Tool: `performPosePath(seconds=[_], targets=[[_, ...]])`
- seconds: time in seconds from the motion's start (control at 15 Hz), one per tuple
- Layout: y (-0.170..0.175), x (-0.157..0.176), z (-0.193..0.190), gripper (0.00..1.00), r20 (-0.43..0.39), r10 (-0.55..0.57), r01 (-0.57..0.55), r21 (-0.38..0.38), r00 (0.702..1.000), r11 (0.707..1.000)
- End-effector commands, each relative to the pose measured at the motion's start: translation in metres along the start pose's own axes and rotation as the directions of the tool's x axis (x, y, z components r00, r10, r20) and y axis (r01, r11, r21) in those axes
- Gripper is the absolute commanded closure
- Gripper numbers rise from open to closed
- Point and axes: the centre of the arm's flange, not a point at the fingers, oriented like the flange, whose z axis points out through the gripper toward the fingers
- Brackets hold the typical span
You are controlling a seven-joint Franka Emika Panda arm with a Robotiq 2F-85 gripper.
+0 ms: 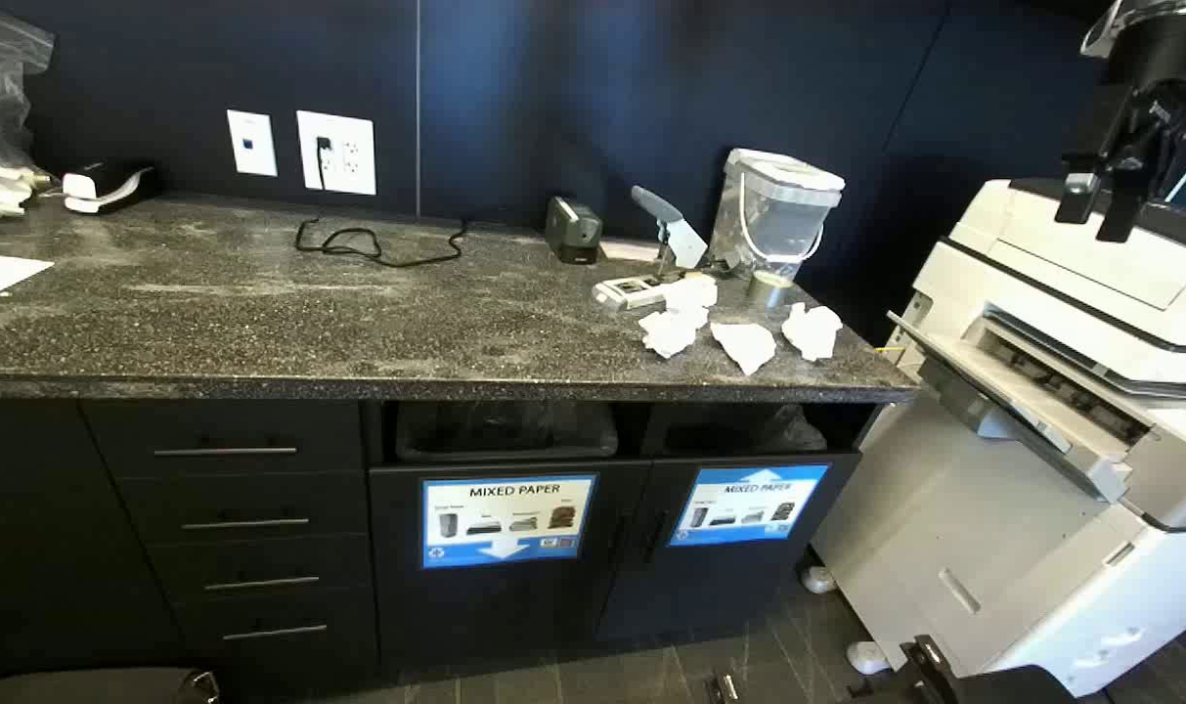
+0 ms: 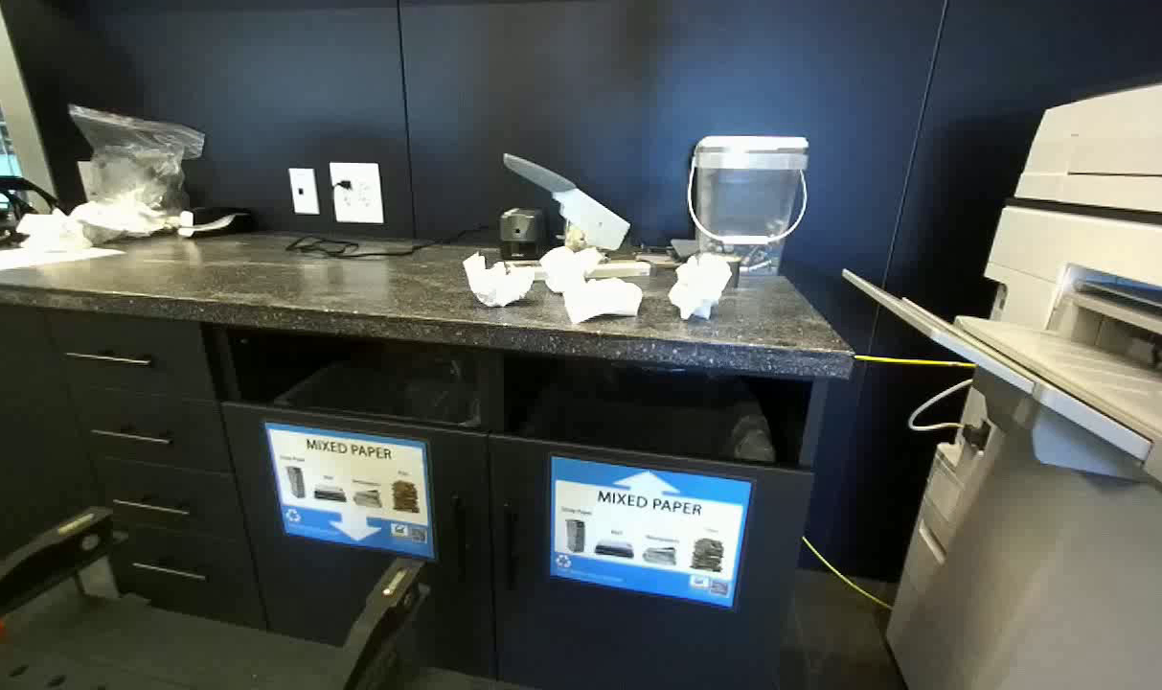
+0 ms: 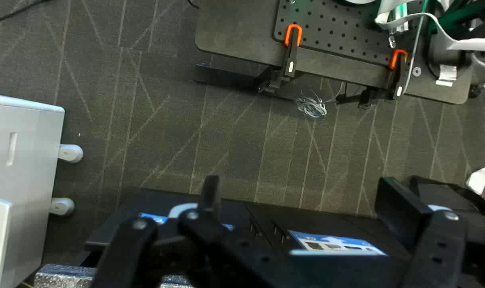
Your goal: Put the tissues inside the rubbish bin.
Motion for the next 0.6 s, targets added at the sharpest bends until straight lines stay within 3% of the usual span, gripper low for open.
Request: performPosePath(seconds=[0.0,0.27,0.53], targets=[[0.0,0.0,-0.001,0.0,-0.003,0.0,0.0,-0.002,1.0,1.0],[0.0,-0.001,-0.004,0.0,-0.008,0.001,-0.001,-0.005,1.0,1.0],[0.003,0.015,0.01,0.0,-0.044,0.097,-0.098,-0.029,0.994,0.995]])
